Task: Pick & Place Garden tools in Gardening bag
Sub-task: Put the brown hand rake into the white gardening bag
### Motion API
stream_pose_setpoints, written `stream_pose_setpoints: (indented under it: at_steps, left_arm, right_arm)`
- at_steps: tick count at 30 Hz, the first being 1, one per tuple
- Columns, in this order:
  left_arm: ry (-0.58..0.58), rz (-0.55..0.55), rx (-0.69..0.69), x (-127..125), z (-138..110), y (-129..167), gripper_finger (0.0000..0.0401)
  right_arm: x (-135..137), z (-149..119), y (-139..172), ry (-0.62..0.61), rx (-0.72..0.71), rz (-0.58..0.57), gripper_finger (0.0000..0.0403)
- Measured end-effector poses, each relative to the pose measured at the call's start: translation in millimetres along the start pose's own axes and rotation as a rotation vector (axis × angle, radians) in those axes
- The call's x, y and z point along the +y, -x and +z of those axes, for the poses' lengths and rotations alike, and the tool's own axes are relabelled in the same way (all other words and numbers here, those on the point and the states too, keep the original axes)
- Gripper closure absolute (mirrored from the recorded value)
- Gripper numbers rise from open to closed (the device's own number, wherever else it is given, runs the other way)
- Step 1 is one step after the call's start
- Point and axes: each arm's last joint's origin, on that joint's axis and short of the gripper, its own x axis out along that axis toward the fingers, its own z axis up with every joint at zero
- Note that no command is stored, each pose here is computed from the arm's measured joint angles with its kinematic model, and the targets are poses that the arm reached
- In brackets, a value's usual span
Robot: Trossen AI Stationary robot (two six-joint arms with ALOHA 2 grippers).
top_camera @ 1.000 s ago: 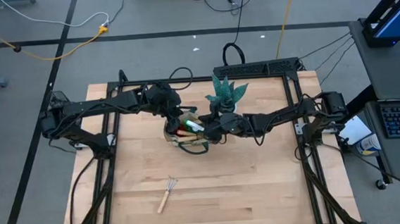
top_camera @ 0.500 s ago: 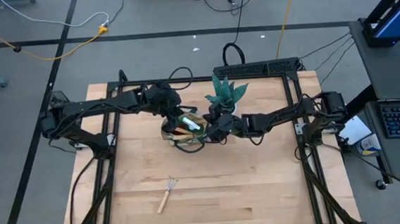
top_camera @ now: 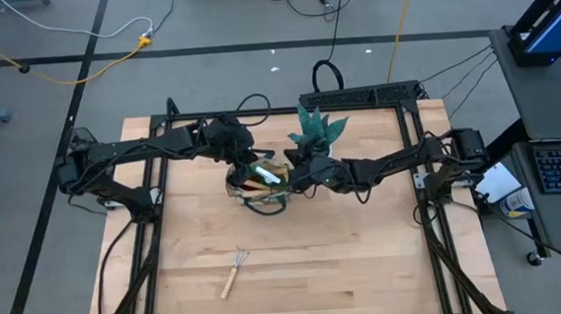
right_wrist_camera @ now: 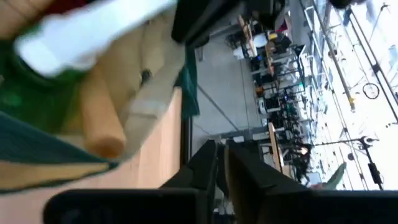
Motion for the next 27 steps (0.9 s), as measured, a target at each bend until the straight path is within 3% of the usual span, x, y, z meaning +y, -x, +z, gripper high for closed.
stream_pose_setpoints:
  at_steps: [6, 15, 22, 27]
  left_arm:
    - [-0.031, -0.005, -0.038, -2, 3, 11, 0.0355]
    - [-0.046, -0.107, -0.075, -8, 2, 35, 0.0354]
    - [-0.048, -0.165, -0.022, -28, -9, 60, 0.0354]
    - [-0.014, -0.225, 0.036, -57, -20, 71, 0.0354]
  right_arm:
    - [2, 6, 5, -0.048, -0.029, -0.001, 0.0319]
    - [8, 15, 13, -0.196, -0.065, 0.021, 0.0235]
    - [20, 32, 29, -0.358, -0.212, 0.163, 0.0218]
    - [29, 42, 41, -0.417, -0.283, 0.253, 0.0226]
